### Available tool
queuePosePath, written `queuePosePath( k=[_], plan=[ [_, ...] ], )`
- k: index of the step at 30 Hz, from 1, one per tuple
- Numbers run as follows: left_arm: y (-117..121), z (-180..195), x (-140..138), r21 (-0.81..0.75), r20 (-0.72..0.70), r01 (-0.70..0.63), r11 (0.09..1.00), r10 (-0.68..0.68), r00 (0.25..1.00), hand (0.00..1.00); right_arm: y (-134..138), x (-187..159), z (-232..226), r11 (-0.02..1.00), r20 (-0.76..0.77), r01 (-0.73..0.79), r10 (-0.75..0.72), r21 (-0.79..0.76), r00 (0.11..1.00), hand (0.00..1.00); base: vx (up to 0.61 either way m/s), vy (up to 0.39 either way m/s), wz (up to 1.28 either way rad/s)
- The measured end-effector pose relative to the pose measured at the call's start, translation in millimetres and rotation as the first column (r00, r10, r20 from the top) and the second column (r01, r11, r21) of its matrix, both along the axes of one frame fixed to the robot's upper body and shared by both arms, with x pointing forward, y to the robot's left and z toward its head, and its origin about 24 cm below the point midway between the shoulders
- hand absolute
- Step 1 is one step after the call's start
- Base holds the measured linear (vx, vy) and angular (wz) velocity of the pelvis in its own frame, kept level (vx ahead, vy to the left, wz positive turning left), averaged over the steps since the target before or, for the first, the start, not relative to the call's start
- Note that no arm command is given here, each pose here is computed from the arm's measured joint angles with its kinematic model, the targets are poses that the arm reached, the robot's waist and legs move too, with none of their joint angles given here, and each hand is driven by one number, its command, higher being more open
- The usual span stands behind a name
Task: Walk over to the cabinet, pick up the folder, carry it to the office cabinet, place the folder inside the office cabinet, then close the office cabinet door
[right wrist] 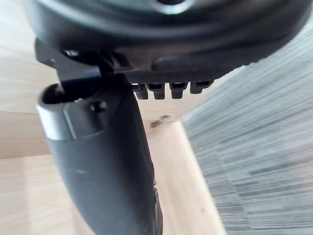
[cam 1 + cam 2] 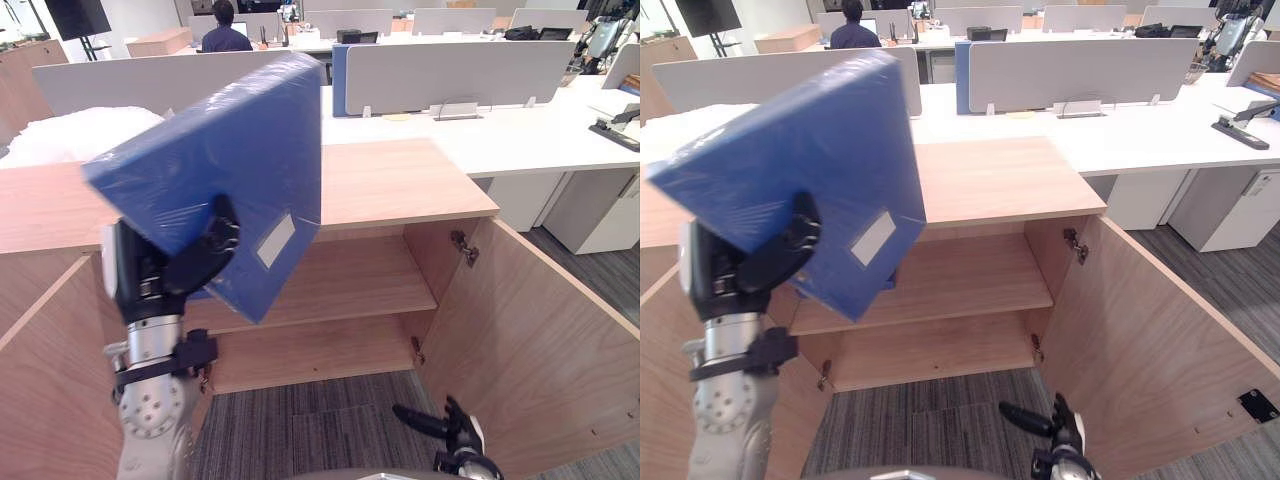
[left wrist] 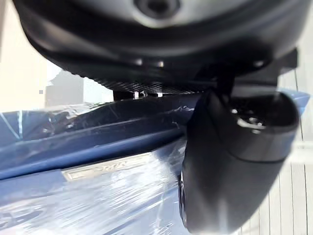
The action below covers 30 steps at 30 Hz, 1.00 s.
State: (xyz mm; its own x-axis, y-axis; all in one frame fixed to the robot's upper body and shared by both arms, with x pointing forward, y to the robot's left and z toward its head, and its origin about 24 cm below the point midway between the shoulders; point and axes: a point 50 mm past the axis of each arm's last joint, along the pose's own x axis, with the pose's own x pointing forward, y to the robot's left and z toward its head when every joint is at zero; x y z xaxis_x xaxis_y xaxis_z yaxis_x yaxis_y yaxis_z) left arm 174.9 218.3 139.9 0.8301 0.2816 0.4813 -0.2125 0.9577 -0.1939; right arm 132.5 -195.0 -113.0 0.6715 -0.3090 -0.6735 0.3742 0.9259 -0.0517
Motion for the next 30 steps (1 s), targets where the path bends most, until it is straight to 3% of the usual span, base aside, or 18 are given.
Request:
queuePosePath(
  k=[5,14,18,22,23,26,30],
  plan=[
    [5.8,4.2,-21.3,-0.236,0.103,0.080,0.968,-0.057,0.993,0.00,2.0,39.9,76.5,0.996,0.392,0.078,-0.052,-0.051,0.918,1.00,0.00,0.000,0.00],
    [2.1,7.5,-21.6,-0.201,0.144,0.143,0.969,-0.116,0.983,0.00,-15.0,84.8,180.3,0.973,0.772,0.189,-0.019,-0.132,0.636,1.00,0.00,0.000,0.00],
    [0.6,2.5,-16.5,-0.168,0.126,0.196,0.966,-0.176,0.976,0.00,-22.0,103.0,230.4,0.970,0.894,0.174,0.076,-0.168,0.442,1.00,-0.03,0.004,-0.01],
    [-5.0,-4.7,-6.0,-0.144,0.089,0.270,0.952,-0.259,0.962,0.00,-18.0,116.8,269.7,0.975,0.945,0.076,0.183,-0.211,0.271,1.00,-0.01,0.001,0.00],
    [-7.6,-5.8,-3.6,-0.126,0.079,0.303,0.945,-0.295,0.952,0.00,-13.2,121.5,280.9,0.978,0.957,-0.016,0.206,-0.207,0.204,1.00,0.00,0.000,0.00],
    [-14.5,-9.0,0.4,-0.103,0.053,0.372,0.922,-0.369,0.928,0.00,1.2,130.4,294.2,0.957,0.963,-0.192,0.244,-0.219,0.116,1.00,0.00,0.000,0.00],
    [-22.1,-10.7,3.9,-0.093,0.035,0.453,0.887,-0.451,0.892,0.00,16.9,147.6,296.3,0.890,0.962,-0.409,0.258,-0.202,0.086,1.00,0.00,0.000,0.00]
  ],
)
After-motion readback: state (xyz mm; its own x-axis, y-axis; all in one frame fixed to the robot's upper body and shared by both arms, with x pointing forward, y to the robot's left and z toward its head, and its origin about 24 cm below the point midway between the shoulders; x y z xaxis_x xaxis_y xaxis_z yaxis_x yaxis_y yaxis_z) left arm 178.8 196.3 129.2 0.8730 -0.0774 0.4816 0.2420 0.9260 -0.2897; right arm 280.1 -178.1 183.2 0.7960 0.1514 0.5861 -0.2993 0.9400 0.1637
